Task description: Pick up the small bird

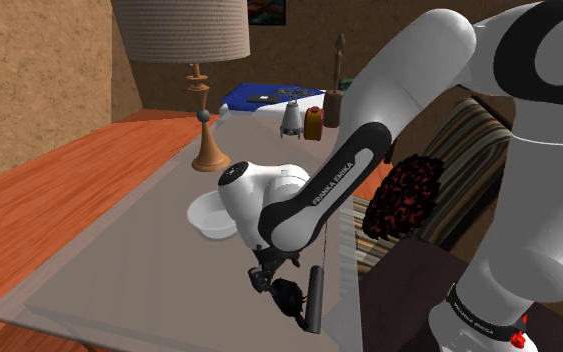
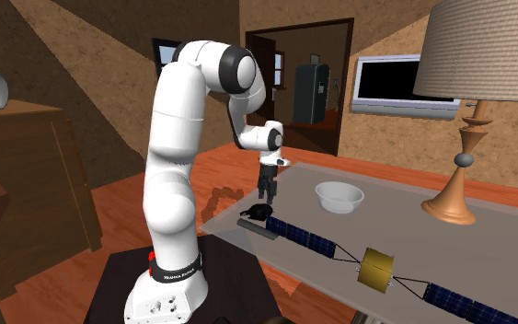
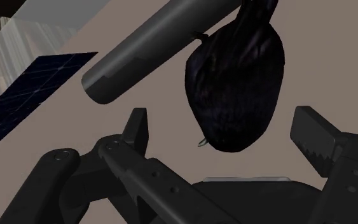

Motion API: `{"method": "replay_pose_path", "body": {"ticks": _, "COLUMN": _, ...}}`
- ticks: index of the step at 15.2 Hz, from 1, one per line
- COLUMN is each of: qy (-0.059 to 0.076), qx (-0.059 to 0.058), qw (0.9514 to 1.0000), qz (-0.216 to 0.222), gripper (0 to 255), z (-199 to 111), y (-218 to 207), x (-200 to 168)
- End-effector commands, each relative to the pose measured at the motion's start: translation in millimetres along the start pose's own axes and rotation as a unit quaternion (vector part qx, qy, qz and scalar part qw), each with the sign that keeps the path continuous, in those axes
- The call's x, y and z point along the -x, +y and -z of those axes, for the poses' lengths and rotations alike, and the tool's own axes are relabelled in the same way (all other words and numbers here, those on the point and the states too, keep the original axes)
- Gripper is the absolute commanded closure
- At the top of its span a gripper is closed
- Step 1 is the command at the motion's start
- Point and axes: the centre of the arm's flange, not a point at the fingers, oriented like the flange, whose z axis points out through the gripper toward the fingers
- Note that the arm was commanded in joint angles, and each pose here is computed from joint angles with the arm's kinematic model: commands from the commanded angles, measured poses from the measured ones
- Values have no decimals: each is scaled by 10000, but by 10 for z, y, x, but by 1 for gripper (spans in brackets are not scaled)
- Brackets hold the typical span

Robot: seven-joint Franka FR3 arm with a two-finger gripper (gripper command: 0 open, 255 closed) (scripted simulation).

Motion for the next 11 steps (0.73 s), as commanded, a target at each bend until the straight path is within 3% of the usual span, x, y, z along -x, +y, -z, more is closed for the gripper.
{"method": "replay_pose_path", "body": {"ticks": 1, "qy": -14, "qx": 35, "qw": 10000, "qz": 6, "gripper": 0, "z": -131, "y": -96, "x": -49}}
{"method": "replay_pose_path", "body": {"ticks": 9, "qy": -14, "qx": 35, "qw": 10000, "qz": 6, "gripper": 0, "z": -462, "y": -173, "x": -120}}
{"method": "replay_pose_path", "body": {"ticks": 10, "qy": -14, "qx": 35, "qw": 10000, "qz": 6, "gripper": 255, "z": -468, "y": -181, "x": -127}}
{"method": "replay_pose_path", "body": {"ticks": 11, "qy": -13, "qx": 35, "qw": 10000, "qz": 6, "gripper": 255, "z": -465, "y": -182, "x": -131}}
